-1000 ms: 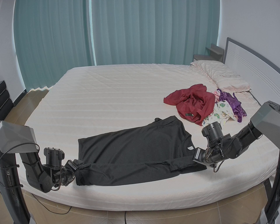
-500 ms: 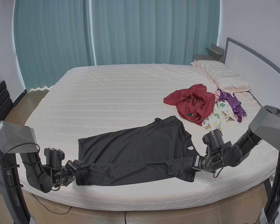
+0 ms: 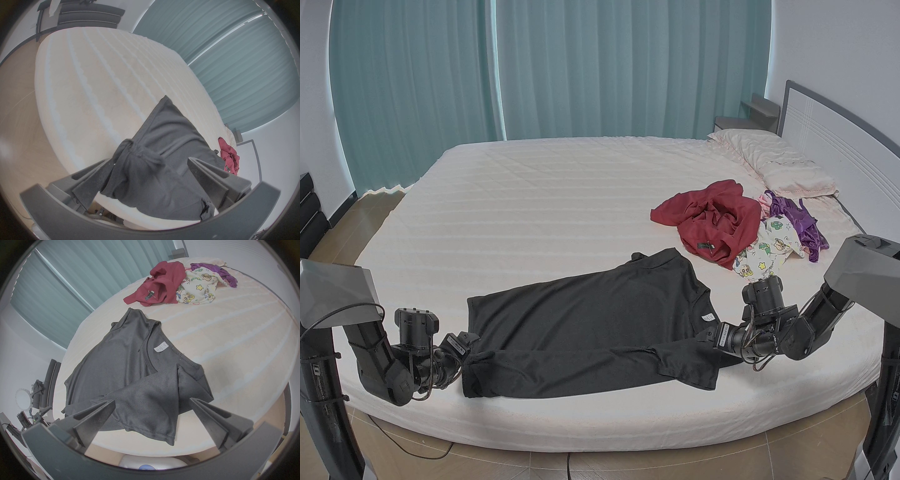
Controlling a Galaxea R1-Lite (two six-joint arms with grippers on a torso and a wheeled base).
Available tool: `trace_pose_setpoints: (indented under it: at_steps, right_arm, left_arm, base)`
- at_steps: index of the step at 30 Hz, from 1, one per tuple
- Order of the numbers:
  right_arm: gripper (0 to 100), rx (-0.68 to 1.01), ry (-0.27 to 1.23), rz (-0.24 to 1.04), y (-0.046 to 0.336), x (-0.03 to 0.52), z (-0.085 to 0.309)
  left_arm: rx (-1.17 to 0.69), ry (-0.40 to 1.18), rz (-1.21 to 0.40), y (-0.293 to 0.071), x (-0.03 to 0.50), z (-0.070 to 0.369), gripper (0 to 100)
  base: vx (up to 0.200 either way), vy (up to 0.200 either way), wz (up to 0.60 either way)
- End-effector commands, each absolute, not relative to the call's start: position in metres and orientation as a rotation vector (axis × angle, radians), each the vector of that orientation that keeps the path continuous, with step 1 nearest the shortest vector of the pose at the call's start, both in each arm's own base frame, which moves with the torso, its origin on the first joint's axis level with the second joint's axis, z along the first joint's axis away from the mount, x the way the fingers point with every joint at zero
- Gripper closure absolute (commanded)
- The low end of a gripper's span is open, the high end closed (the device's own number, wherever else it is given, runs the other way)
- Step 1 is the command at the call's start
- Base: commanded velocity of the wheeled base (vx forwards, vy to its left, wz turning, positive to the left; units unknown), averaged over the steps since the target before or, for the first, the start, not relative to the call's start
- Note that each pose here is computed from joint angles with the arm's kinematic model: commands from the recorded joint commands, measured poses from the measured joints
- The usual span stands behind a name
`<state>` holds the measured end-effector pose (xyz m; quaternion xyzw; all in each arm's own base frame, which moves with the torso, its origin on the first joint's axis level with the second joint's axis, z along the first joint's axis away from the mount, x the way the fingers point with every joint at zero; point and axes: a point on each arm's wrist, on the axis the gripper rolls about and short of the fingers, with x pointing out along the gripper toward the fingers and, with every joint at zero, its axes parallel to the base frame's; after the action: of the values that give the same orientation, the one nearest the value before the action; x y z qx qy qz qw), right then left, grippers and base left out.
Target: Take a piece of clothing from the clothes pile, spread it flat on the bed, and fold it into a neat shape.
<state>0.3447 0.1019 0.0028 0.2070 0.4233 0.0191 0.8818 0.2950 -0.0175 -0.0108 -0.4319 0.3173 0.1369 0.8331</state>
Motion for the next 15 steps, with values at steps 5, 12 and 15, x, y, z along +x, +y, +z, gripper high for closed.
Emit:
trace_pose_setpoints:
  at_steps: [5, 12, 15]
  right_arm:
    - [0, 0.444, 0.898, 0.064, 0.101, 0.352, -0.009]
    - [0, 0.426, 0.880, 0.063, 0.096, 0.356, -0.006]
    - [0, 0.409, 0.879, 0.066, 0.094, 0.357, -0.007]
  left_arm:
    - [-0.832, 0.670, 0.252, -0.020, 0.328, -0.007, 0]
    - [-0.670, 0.739, 0.223, -0.020, 0.330, -0.031, 0]
    - [-0.664, 0.744, 0.225, -0.020, 0.330, -0.033, 0]
  base:
    - [0.000, 0.000, 0.00]
    - [0.000, 0.000, 0.00]
    - [0.000, 0.000, 0.00]
